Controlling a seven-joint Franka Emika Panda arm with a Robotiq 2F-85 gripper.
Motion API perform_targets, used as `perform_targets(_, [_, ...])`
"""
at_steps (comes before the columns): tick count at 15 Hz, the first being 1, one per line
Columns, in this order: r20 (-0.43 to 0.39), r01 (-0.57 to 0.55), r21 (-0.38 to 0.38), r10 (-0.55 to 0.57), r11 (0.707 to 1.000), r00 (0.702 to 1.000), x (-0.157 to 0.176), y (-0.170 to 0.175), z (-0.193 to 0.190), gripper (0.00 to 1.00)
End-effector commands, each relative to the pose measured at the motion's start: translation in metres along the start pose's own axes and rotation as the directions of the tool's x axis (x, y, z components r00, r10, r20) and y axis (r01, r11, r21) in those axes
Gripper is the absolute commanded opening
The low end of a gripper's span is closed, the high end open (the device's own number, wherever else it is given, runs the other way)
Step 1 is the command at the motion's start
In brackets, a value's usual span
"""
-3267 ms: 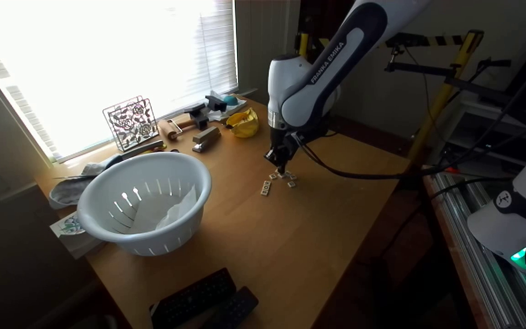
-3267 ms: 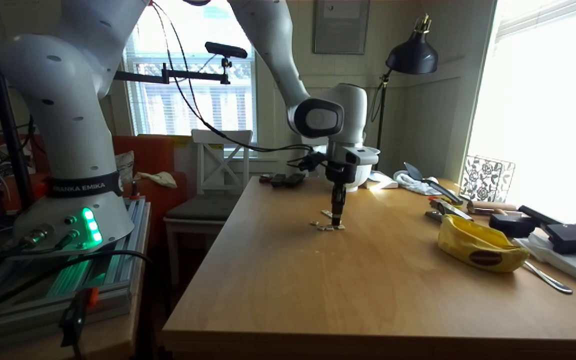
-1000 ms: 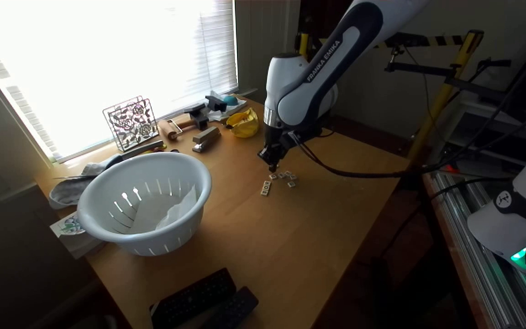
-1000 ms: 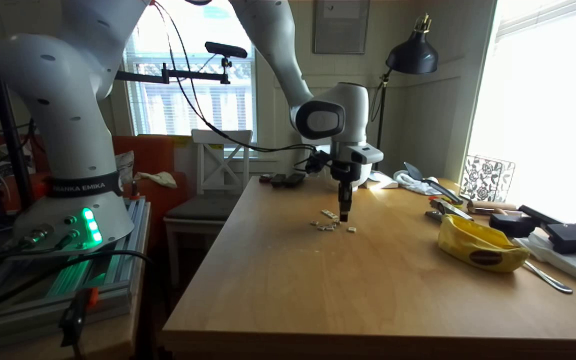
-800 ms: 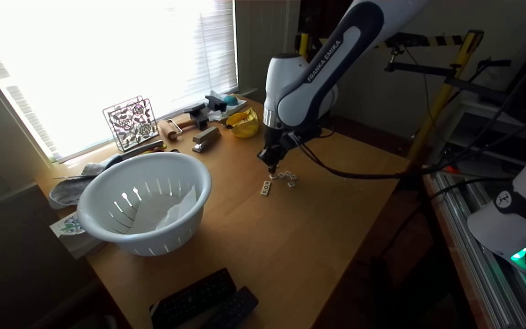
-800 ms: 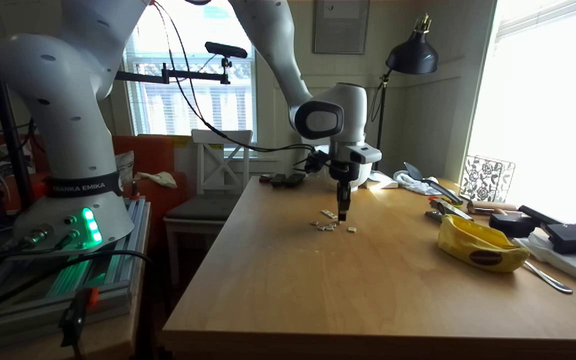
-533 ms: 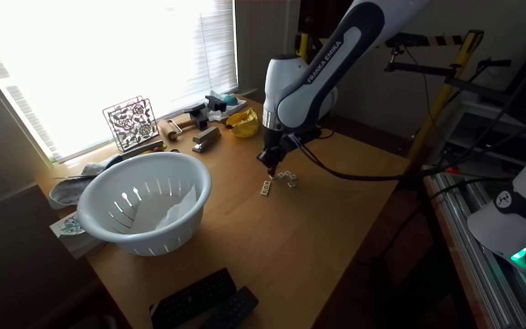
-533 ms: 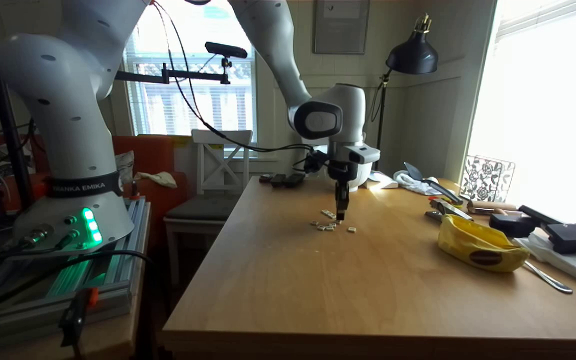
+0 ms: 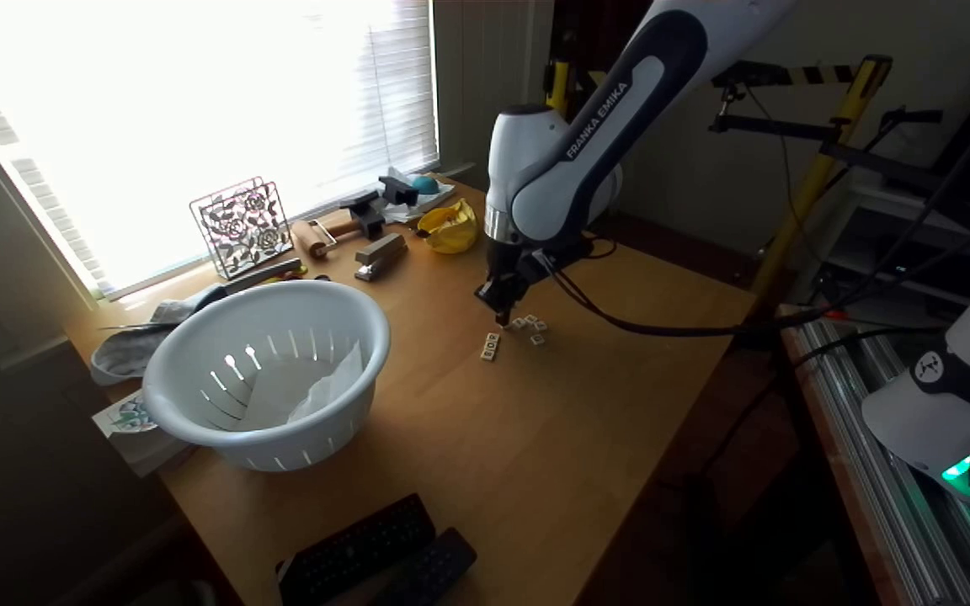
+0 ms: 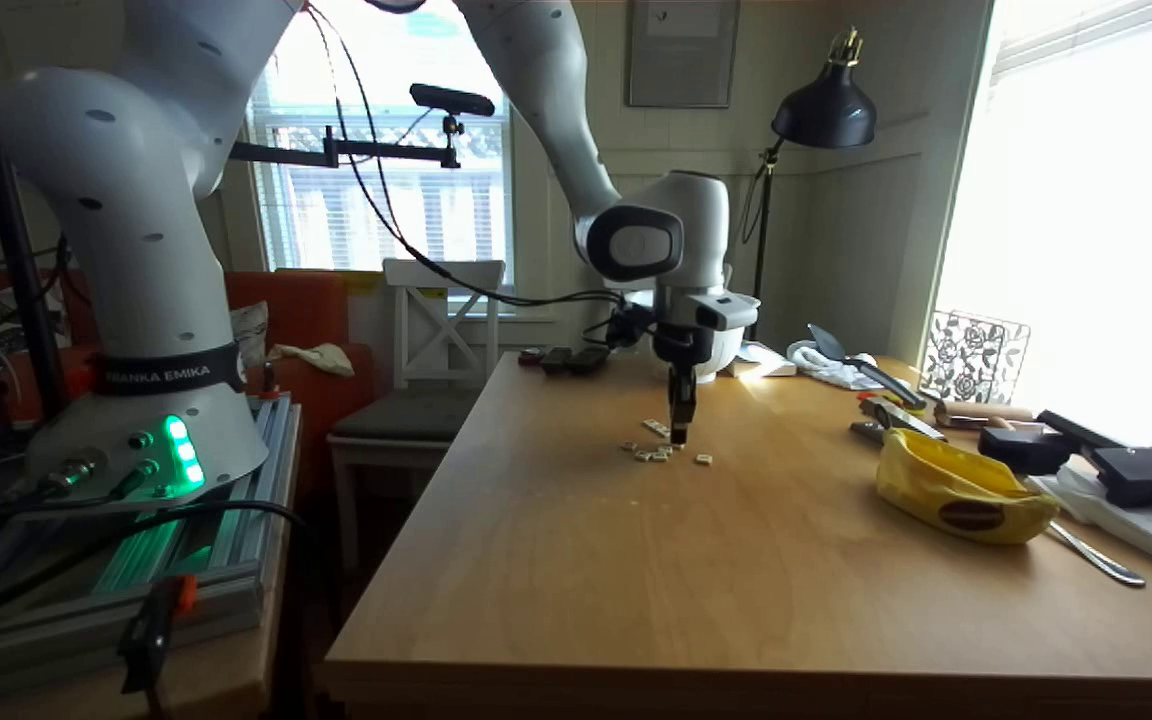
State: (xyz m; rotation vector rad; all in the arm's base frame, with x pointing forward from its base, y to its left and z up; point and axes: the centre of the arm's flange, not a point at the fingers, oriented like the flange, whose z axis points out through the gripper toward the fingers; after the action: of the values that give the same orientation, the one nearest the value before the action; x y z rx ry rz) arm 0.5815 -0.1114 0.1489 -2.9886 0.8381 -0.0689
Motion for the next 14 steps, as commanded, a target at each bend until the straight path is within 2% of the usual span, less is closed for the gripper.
perform_targets(1, [-0.01, -0.046, -0.027, 0.046, 0.999, 0.999, 0.009, 0.007, 0.008, 0.0])
perform_targets(8, [-0.045, -0.163, -0.054, 0.161, 0.985, 0.986, 0.026, 0.036, 0.007, 0.0])
perform_targets(11, [-0.02, -0.153, -0.044, 0.152, 0.987, 0.988, 0.021, 0.04, -0.001, 0.0])
perform_targets(14, [-0.038, -0.137, -0.022, 0.136, 0.99, 0.99, 0.013, 0.043, -0.01, 0.0])
